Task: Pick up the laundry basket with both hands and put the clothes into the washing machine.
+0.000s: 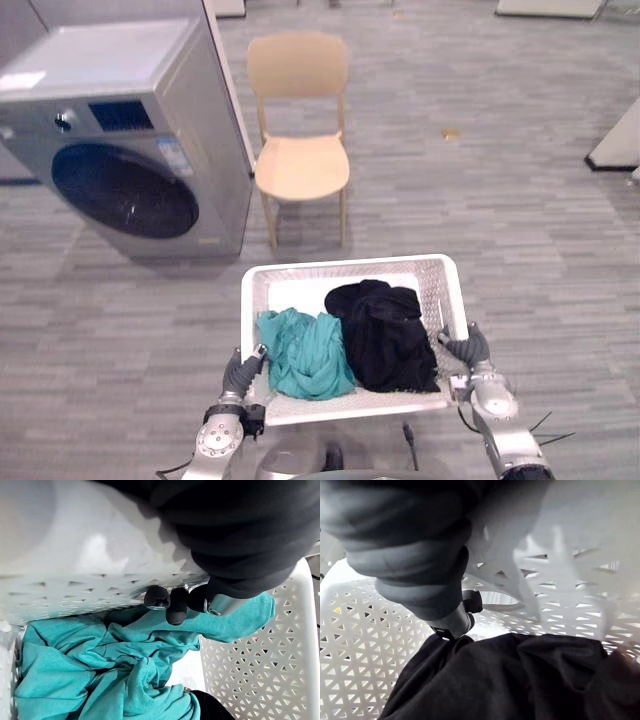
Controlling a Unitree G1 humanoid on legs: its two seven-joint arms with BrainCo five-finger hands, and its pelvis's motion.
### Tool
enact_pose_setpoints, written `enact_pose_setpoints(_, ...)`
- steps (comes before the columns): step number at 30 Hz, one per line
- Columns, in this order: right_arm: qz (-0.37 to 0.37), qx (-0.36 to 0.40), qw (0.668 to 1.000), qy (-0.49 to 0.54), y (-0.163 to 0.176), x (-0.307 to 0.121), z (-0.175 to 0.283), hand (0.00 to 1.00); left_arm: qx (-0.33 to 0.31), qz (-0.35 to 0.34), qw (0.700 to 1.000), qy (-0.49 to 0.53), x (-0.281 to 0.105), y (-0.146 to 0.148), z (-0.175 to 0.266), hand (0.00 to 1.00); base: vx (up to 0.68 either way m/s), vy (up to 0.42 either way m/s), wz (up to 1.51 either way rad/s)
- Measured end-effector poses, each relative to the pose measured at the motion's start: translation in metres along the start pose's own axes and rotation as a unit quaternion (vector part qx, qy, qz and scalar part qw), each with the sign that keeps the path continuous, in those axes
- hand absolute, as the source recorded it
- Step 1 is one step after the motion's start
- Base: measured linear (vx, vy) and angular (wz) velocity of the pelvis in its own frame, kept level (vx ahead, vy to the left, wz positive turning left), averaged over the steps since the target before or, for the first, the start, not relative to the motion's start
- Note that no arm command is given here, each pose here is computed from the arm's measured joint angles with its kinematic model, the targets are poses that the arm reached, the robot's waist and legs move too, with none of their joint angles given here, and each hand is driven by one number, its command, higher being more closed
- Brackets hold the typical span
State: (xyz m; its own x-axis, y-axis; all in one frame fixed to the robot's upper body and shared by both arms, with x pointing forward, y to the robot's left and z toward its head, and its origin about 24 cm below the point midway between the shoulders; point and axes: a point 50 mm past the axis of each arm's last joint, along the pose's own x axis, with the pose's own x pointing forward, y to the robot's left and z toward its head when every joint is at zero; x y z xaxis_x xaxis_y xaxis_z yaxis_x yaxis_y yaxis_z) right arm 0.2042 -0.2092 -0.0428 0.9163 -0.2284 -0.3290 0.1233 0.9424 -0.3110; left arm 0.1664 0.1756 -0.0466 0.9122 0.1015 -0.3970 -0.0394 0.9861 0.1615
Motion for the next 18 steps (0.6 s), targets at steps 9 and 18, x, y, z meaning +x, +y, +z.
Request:
enact_pose_setpoints(9,-0.01,-0.003,0.999,0.033,-0.006,-0.013,-0.019,1.0,0.019,-0.02,1.0,0.002,0.004,-0.007,0.0,1.0,0.54,-0.018,0.61)
enact_pose_setpoints(18,-0.03,0.004,1.0,-0.009,-0.015,-0.009,0.002,1.0,0.002,-0.02,1.0,-0.009,0.013,-0.014,0.005,1.0,0.59,-0.107,0.05)
